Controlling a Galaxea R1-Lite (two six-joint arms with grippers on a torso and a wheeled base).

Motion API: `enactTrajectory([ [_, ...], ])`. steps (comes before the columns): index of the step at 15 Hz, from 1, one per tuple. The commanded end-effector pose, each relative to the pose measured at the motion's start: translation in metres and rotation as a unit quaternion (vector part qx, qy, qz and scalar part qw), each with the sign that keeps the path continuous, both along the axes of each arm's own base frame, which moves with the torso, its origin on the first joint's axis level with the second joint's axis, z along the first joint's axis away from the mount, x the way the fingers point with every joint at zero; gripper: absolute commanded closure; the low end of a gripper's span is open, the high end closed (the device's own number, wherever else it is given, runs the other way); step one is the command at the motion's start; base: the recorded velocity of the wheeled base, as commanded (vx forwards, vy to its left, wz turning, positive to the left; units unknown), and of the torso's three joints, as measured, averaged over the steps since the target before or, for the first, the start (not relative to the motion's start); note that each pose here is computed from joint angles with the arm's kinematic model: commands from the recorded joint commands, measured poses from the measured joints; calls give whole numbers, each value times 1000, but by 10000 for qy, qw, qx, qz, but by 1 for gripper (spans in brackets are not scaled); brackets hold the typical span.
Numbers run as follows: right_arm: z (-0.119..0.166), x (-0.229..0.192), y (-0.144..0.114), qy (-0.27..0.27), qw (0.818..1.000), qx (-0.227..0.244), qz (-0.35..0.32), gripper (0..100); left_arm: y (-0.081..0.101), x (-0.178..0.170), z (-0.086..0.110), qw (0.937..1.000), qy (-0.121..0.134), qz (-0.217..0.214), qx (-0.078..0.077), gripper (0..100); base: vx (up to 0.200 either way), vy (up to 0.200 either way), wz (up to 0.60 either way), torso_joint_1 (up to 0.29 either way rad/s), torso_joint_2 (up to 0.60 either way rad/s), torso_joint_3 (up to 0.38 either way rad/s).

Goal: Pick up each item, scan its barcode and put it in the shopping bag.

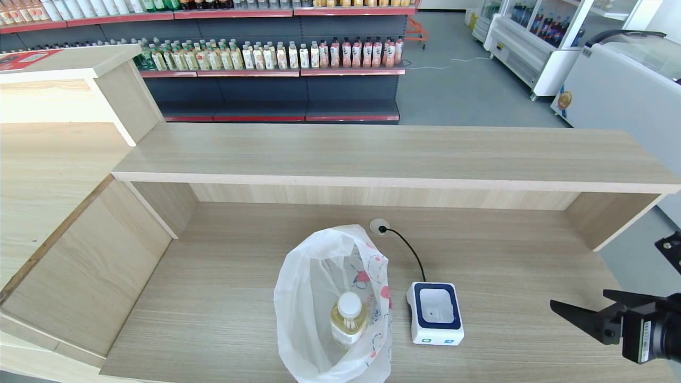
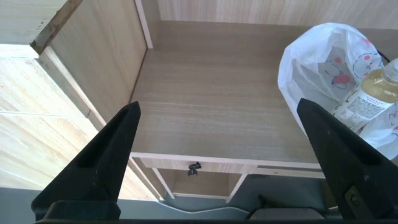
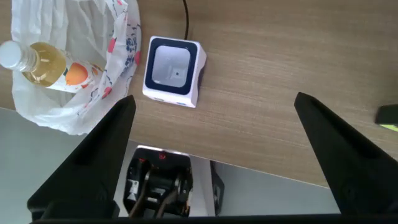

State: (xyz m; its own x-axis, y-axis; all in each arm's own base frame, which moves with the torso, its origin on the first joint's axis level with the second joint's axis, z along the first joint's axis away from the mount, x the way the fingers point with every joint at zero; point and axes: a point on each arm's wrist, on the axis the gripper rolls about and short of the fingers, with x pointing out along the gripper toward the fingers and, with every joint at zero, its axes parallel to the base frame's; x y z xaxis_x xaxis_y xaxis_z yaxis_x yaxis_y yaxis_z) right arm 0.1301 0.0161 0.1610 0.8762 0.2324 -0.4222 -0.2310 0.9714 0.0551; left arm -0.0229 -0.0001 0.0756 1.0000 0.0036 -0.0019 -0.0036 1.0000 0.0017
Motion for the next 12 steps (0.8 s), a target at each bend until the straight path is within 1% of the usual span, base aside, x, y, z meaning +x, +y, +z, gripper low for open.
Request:
enactTrajectory([
  [1,2,-12,-2,-202,9998,19,-31,0,0,0,0,10000,-2,-3,-1,0,0,0,0,0,0,0],
  [3,-4,-24,-3,-217,9998,17,-38,0,0,0,0,10000,-2,-3,-1,0,0,0,0,0,0,0],
  [8,-7,-47,-5,-58,10000,-2,-28,0,0,0,0,10000,-2,-3,-24,0,0,0,0,0,0,0],
  [12,-10,-57,-6,-51,10000,-6,-43,0,0,0,0,10000,-2,-3,-9,0,-200,0,0,2,0,4],
])
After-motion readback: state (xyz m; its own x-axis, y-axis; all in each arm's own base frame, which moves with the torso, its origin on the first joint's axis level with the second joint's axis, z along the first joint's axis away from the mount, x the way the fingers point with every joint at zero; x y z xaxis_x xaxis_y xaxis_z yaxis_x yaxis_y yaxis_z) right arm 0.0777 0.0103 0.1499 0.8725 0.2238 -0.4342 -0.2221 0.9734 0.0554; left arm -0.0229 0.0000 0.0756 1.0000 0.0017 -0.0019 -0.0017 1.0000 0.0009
